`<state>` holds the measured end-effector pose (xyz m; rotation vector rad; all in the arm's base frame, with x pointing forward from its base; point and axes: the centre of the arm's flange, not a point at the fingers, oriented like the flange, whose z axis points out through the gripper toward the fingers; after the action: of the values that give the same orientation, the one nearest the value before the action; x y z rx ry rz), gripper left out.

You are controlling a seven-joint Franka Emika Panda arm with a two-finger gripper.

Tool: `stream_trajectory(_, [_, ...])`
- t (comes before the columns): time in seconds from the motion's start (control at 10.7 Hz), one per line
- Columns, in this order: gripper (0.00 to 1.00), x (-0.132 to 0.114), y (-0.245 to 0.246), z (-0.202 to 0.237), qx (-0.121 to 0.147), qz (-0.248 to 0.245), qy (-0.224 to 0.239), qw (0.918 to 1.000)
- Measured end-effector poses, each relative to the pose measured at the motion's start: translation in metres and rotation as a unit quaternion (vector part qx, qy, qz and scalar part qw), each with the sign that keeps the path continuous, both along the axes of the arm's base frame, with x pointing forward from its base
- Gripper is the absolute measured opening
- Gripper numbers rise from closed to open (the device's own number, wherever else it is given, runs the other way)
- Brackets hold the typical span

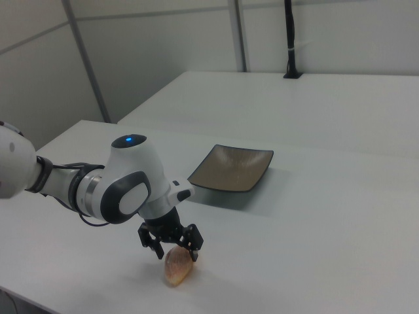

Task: Bread is placed on a ceramic plate
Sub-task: 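Lift the grasped bread roll up off the table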

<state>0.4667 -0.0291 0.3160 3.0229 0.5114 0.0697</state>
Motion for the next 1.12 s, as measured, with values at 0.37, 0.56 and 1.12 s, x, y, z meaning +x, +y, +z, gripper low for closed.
stream_trajectory(0.37, [0.89, 0.0, 0.0, -0.004, 0.0, 0.0, 0.003, 1.0])
stream_trajectory(0.56, [0.55, 0.0, 0.0, -0.004, 0.0, 0.0, 0.003, 1.0])
stream_trajectory(1.12, [0.2, 0.02, -0.006, 0.048, -0.007, -0.023, 0.057, 0.9981])
